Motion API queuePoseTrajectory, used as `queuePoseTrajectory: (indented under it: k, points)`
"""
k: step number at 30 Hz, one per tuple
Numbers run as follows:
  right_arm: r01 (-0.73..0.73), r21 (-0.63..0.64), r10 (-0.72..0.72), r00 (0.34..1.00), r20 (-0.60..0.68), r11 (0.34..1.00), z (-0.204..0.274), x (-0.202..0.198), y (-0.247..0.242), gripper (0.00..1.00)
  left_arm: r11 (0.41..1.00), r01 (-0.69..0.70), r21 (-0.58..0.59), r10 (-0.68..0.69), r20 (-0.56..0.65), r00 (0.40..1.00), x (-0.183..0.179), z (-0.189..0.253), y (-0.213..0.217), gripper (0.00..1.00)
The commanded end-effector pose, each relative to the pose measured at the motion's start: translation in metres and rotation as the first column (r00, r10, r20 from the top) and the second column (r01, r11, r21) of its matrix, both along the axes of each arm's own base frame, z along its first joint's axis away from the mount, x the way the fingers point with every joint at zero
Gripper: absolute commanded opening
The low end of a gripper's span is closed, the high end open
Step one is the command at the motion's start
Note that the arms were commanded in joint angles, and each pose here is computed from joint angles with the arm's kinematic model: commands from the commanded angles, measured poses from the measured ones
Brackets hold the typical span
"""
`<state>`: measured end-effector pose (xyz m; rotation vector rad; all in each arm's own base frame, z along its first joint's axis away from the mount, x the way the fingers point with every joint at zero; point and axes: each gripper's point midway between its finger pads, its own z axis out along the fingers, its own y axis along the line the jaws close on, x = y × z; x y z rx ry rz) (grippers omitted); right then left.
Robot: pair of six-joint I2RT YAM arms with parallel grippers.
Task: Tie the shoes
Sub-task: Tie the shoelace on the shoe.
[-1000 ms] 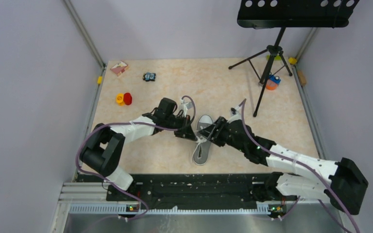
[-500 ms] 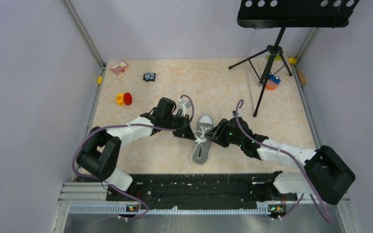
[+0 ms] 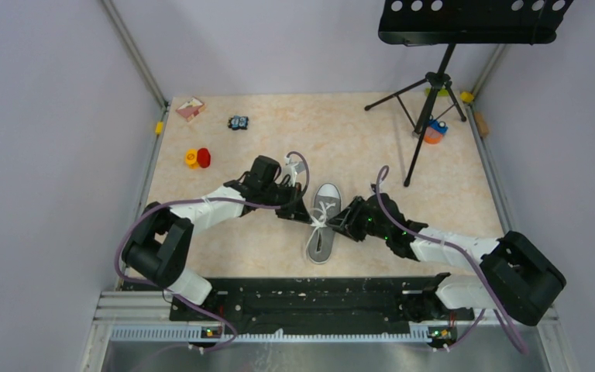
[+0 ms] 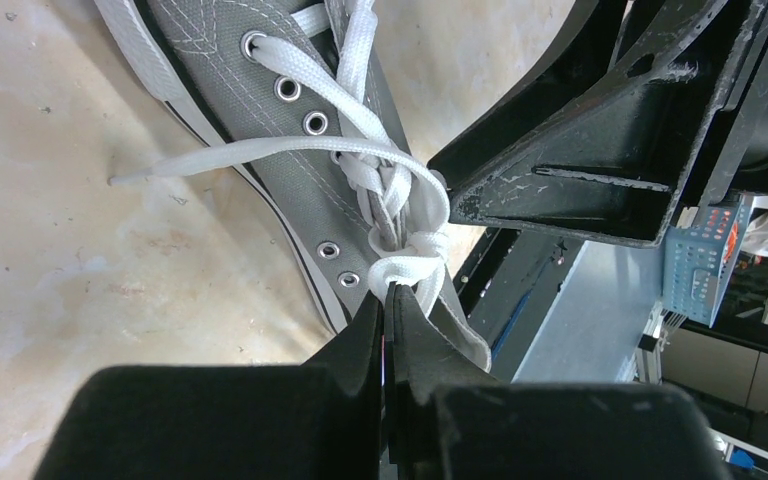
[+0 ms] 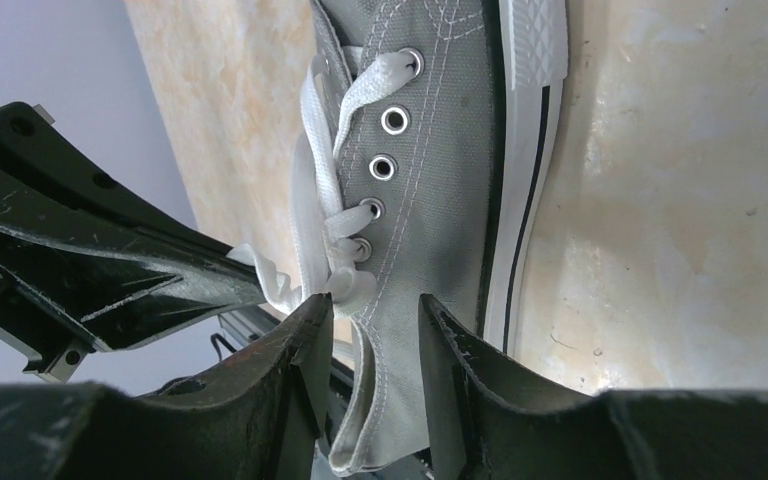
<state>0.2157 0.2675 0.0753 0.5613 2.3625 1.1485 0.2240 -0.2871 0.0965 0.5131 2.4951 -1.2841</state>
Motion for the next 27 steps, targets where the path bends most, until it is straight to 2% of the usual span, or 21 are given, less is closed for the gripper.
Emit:
queuePoseTrajectory:
  k: [1,12,15,20,27]
  points:
    - [0.0,0.06,-0.002,1.0,0.031,0.998,0.013,0.007,0.008,0.38,1.0,0.0,-0.015,0.001,0.03,1.0,0.001,0.008,-0.001,0.0]
    - [-0.001,0.066,-0.001,0.999,0.04,0.998,0.014,0.013,0.013,0.32,1.0,0.004,-0.013,-0.003,0.024,1.0,0.0,0.006,0.0,0.0]
    - [0.007,0.064,-0.009,0.999,0.035,0.998,0.013,0.014,0.012,0.23,1.0,0.005,-0.009,-0.005,0.021,1.0,-0.001,0.005,0.0,0.0]
    - [0.027,0.053,-0.029,0.999,0.035,0.998,0.012,0.014,0.007,0.0,1.0,0.005,0.007,-0.005,0.022,1.0,-0.003,0.003,0.004,0.0]
    - [0.08,0.028,-0.082,0.995,0.05,0.996,0.015,0.015,-0.005,0.0,0.999,-0.012,0.03,0.011,0.027,1.0,-0.008,0.0,0.01,0.0]
